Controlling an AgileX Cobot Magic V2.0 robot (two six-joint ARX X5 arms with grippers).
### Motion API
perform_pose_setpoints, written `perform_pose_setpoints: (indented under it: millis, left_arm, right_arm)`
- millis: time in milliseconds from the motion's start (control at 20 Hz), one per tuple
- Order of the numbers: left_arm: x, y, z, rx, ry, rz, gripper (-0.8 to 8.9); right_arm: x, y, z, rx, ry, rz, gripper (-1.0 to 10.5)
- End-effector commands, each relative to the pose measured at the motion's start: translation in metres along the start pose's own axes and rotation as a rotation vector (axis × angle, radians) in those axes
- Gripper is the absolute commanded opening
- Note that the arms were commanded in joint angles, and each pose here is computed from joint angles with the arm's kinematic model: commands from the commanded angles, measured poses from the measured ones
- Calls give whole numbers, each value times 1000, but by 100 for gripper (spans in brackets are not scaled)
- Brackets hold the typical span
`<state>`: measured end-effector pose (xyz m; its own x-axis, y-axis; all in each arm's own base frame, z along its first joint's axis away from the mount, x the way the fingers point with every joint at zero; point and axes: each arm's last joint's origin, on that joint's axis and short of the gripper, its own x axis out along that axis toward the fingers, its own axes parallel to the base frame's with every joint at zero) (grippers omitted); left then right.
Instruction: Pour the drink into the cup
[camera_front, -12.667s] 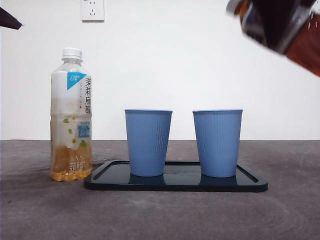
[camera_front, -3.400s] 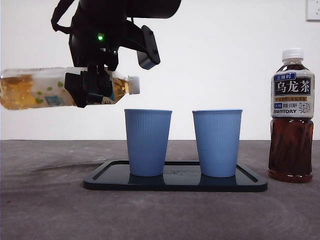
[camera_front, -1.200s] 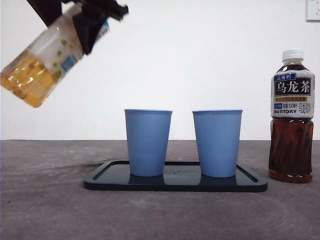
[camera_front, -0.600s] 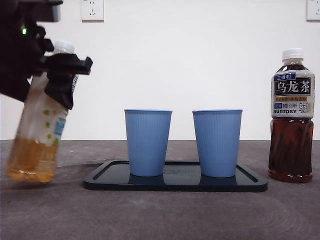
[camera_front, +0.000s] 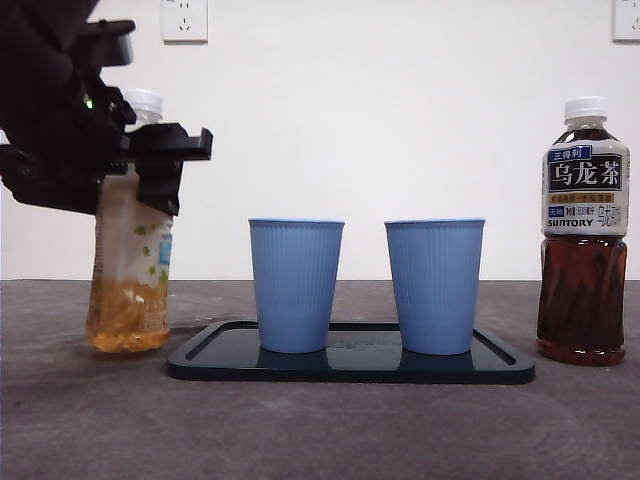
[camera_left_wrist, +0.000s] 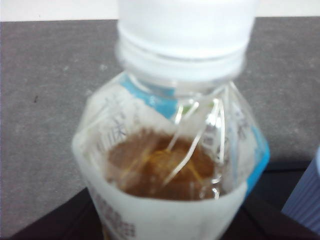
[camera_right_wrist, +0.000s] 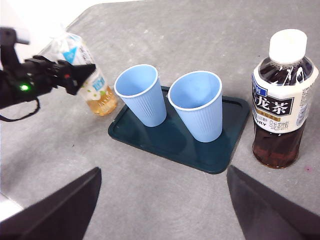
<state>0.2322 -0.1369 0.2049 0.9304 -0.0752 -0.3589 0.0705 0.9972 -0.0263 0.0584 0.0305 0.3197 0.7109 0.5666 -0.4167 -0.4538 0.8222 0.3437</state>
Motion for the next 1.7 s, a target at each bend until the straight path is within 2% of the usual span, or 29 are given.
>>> perform_pose_setpoints:
  millis: [50,250,450,750,900,950,1050,1300,1550,1700]
  left_arm:
    - [3,-2,7,-10,-42,-4,186]
    - [3,-2,6,-7,-36,-3,194]
    - [3,-2,3,4,-5,4,413]
    - [-12,3,3,45,67,10,418]
    - [-34,8,11,55,86,-5,514]
    - [-43,10,13,60,89,-16,513]
    - [-65,15,20,61,96,-87,512]
    - [-127,31,36,44,111,-391,499]
    - [-184,56,47,43,138,-560,498]
    - [-210,71,47,40,147,-632,498]
  right_arm:
    - [-2,2,3,4,-12,10,401]
    - [-2,2,2,9,2,6,401]
    - [-2,1,1,11,6,5,401]
    - [-2,1,1,11,8,6,401]
    - [-2,2,1,11,8,7,401]
    - [-2,2,1,11,8,7,401]
    - [-2,2,1,10,7,8,401]
    - [-3,4,2,-9,12,70,401]
    - [-3,4,2,-38,9,93,401]
    - [-3,7,5,-50,-6,163,401]
